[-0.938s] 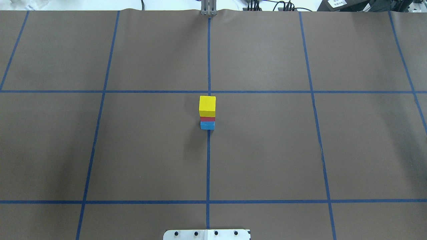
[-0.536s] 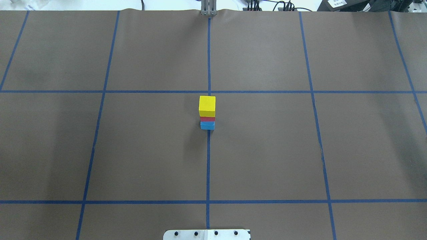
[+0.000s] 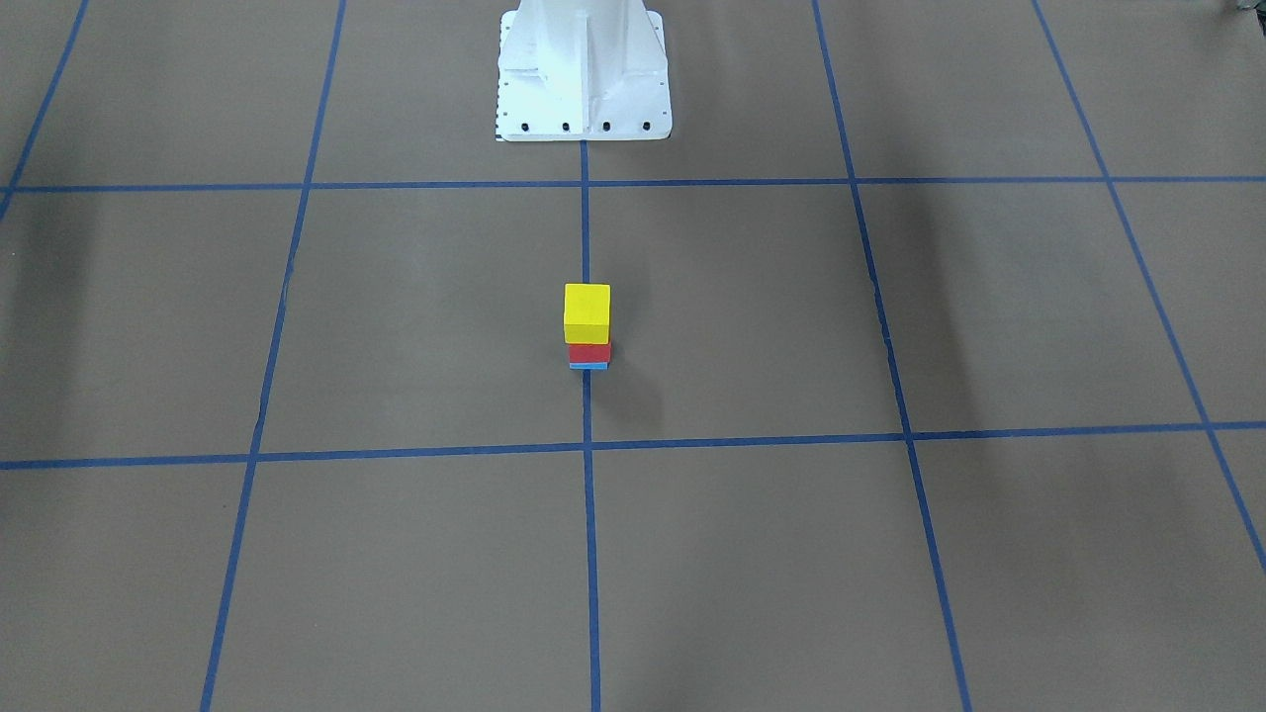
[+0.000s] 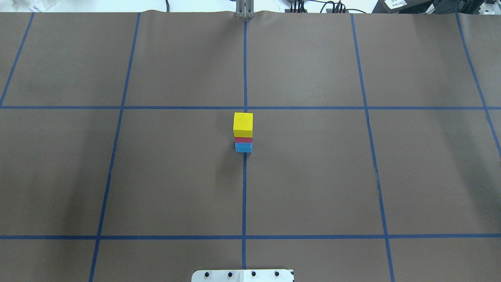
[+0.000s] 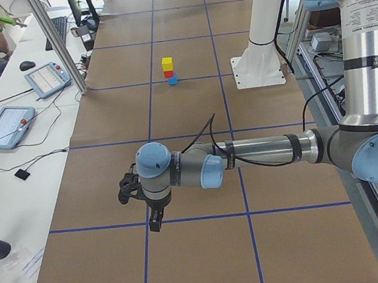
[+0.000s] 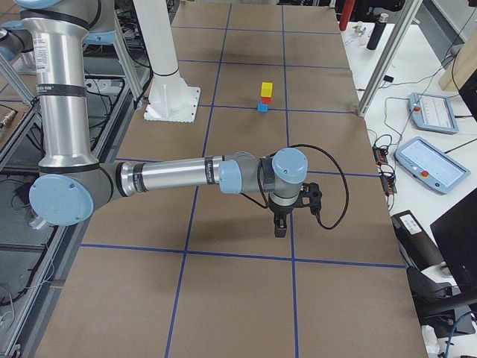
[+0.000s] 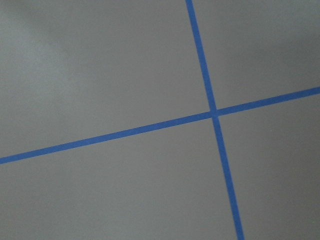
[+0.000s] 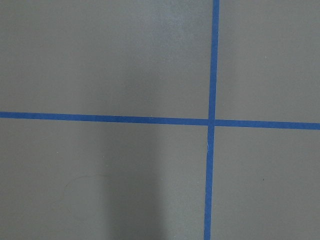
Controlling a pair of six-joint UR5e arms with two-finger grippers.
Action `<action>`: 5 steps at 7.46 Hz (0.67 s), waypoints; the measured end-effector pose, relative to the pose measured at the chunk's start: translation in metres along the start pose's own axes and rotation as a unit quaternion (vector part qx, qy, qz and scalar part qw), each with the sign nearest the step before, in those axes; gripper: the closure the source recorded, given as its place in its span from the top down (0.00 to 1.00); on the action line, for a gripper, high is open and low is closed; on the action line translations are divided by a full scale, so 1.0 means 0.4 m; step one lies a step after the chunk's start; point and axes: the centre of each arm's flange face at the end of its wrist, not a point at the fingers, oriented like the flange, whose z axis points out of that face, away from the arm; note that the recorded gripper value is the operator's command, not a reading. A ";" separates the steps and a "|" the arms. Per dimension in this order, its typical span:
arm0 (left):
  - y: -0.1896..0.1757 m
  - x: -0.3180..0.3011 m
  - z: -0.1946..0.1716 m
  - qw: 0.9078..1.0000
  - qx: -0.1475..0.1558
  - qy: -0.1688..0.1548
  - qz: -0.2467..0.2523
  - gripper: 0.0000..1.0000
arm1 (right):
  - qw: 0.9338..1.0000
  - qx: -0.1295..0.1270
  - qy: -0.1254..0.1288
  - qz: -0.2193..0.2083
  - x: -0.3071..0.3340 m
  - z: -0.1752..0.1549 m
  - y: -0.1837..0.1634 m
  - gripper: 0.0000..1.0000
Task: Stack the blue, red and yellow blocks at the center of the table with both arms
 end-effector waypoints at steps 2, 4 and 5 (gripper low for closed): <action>-0.005 0.011 -0.005 1.000 0.002 0.003 -0.001 1.00 | 1.000 0.000 0.001 0.000 0.002 0.001 0.002 1.00; -0.005 0.013 -0.005 1.000 0.001 0.003 0.000 1.00 | 1.000 0.001 0.003 -0.001 0.004 0.002 0.004 1.00; -0.005 0.012 -0.005 1.000 0.001 0.002 0.000 1.00 | 1.000 0.001 0.005 -0.001 0.007 0.003 0.007 1.00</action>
